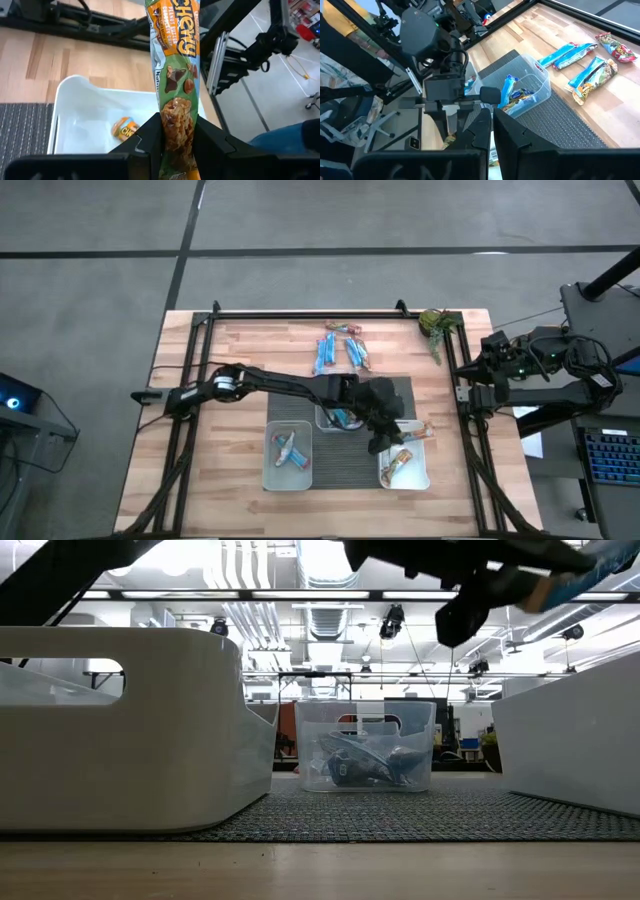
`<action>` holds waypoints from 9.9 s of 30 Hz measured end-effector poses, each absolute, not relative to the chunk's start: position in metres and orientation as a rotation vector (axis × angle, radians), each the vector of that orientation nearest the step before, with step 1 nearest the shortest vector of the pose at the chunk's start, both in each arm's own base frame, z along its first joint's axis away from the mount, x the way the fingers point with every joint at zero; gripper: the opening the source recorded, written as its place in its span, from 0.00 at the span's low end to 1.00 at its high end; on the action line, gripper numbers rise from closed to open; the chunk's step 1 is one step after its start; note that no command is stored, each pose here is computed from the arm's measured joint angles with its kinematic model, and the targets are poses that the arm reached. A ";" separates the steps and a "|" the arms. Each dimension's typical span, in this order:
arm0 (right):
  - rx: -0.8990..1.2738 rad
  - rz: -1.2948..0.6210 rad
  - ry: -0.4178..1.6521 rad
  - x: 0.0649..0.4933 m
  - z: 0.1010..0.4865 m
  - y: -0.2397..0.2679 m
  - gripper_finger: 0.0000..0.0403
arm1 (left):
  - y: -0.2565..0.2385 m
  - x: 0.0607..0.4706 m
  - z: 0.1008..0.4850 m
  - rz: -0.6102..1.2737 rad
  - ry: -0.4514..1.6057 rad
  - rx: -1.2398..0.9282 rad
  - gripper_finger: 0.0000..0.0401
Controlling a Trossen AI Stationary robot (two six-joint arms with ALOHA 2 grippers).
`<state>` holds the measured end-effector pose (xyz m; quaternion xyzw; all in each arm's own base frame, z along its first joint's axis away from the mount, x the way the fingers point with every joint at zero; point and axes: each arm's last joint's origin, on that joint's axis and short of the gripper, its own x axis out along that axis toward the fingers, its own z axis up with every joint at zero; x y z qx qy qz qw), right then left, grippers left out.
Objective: Pick and place Granola Bars by type
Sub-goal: Put the orange granola bar into the white bin
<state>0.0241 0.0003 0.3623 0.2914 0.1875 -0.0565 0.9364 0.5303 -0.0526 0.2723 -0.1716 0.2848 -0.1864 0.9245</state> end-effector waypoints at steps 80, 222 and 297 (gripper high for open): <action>0.592 -0.123 0.410 0.029 0.355 0.000 0.03 | -0.037 0.524 0.270 -0.365 0.575 -0.257 0.01; 0.824 -0.743 1.000 0.271 0.370 -0.218 0.03 | 0.079 0.173 0.399 0.379 0.435 -0.174 0.00; 0.927 -0.818 1.128 0.298 0.187 -0.207 0.54 | 0.080 0.174 0.398 0.394 0.434 -0.201 0.00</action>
